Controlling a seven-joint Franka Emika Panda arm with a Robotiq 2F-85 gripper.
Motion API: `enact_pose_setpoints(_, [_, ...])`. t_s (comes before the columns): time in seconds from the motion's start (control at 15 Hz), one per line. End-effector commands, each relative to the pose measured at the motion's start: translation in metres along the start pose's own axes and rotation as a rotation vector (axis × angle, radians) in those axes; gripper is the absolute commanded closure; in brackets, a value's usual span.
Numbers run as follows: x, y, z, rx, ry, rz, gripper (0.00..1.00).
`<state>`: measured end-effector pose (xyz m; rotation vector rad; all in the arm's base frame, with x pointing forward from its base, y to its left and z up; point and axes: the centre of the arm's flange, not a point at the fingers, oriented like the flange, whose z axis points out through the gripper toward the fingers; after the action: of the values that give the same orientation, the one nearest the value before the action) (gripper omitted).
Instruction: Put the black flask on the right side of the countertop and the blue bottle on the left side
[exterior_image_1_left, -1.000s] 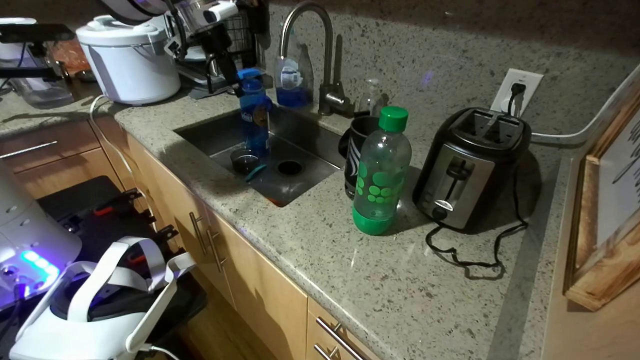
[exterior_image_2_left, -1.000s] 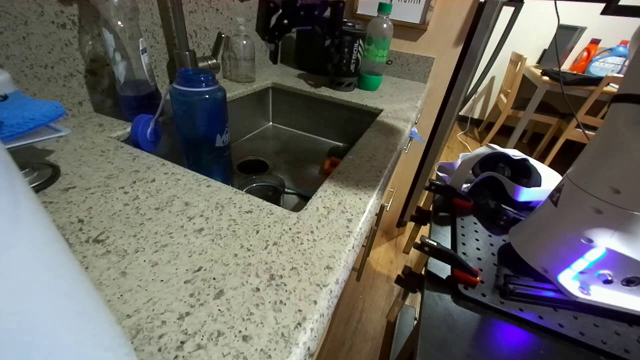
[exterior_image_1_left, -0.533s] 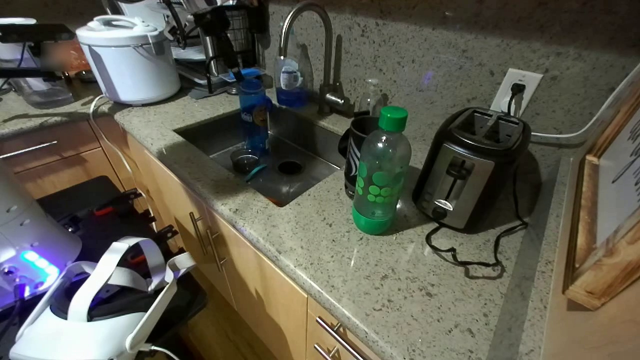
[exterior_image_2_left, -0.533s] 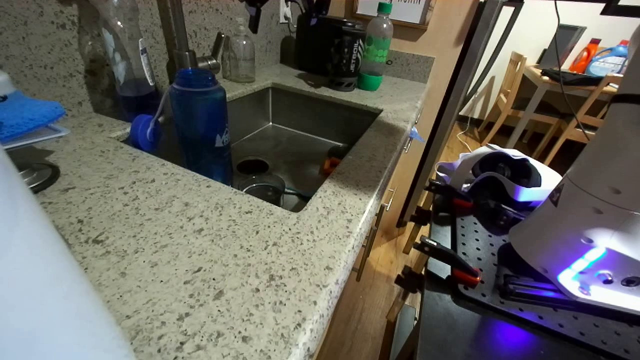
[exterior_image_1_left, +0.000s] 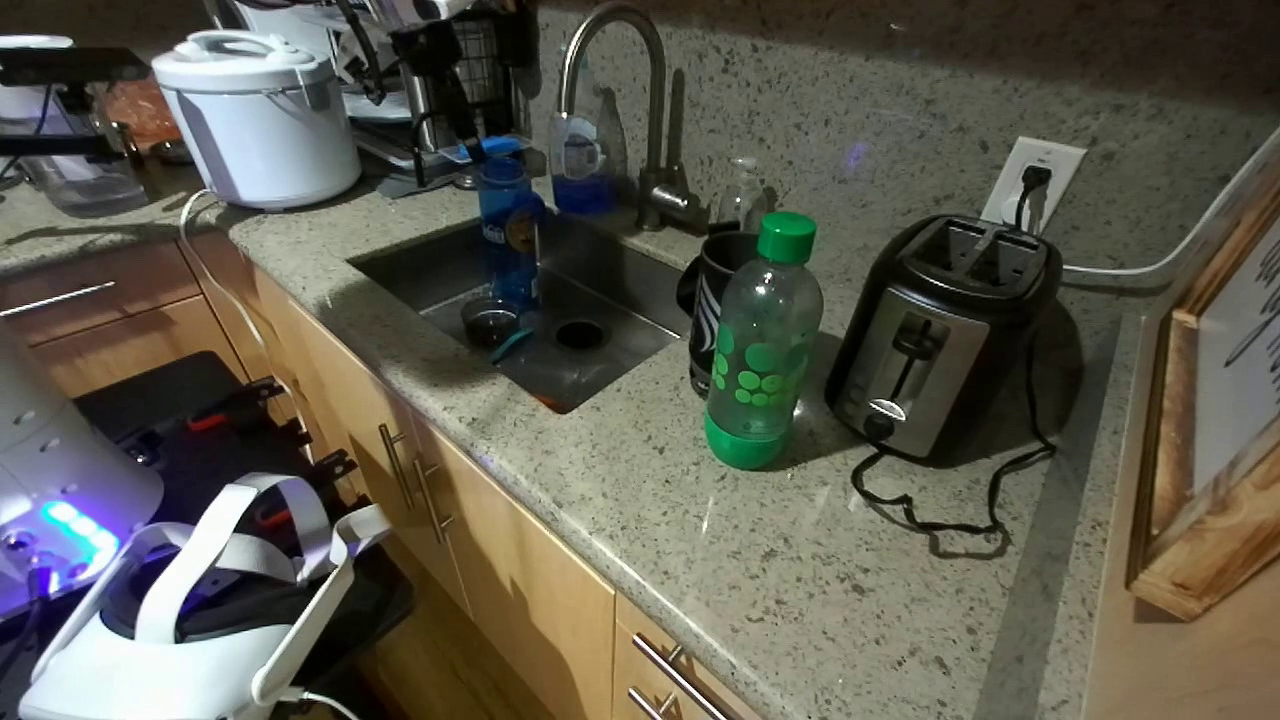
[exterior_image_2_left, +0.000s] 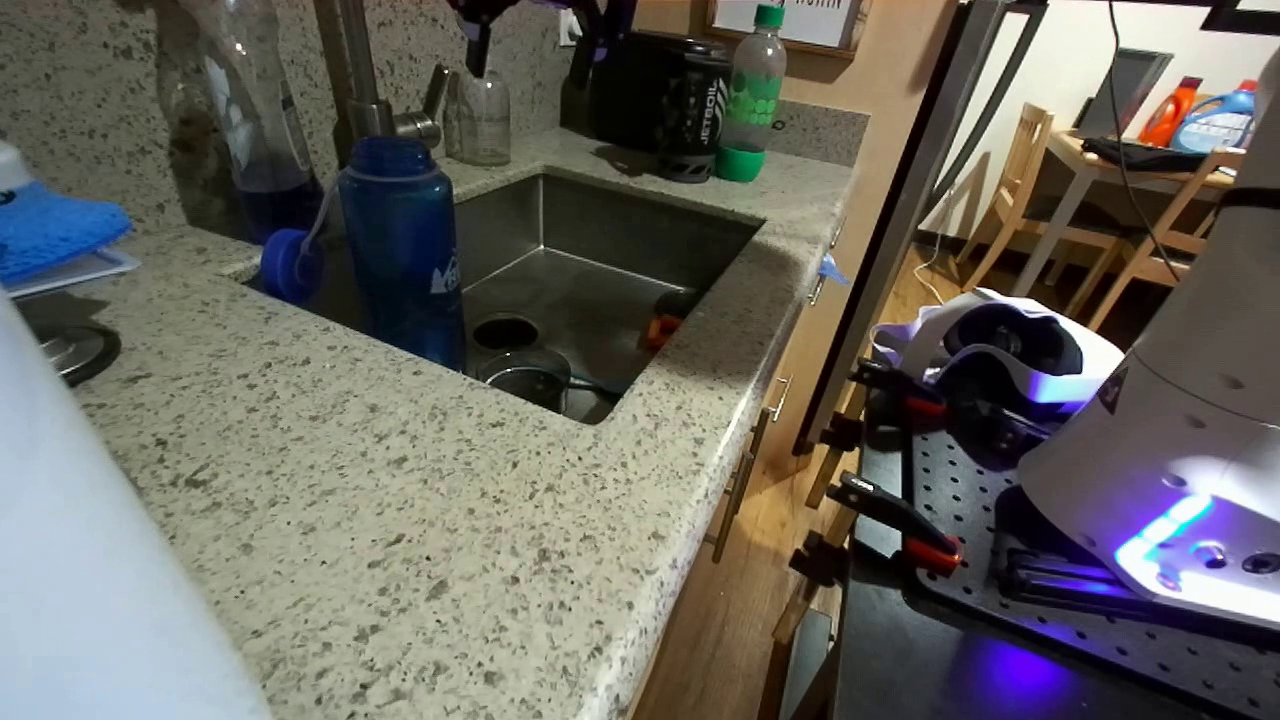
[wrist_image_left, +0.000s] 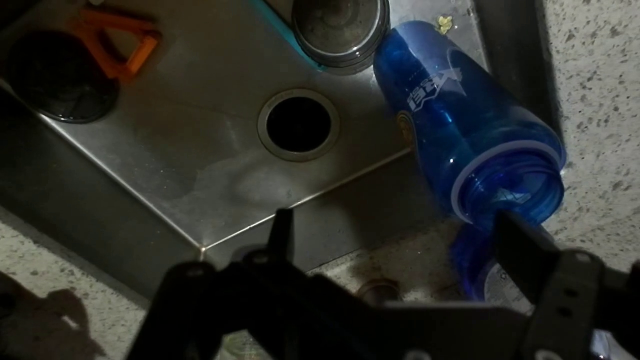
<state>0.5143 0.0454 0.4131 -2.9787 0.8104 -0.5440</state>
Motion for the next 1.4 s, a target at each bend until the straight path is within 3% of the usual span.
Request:
enact_pose_setpoints(0.0, [0.0,0.0,0.0,0.0,0.0,0.0,0.0])
enact_pose_setpoints(0.47, [0.007,0.0,0.011,-0.01,-0.002,0.012,0.0])
enact_pose_setpoints(1.0, [0.01,-0.006,0.044,-0.011,-0.067,0.024,0.0])
enact_pose_setpoints(1.33, [0.016,-0.024,0.035,0.021,-0.044,0.005,0.0])
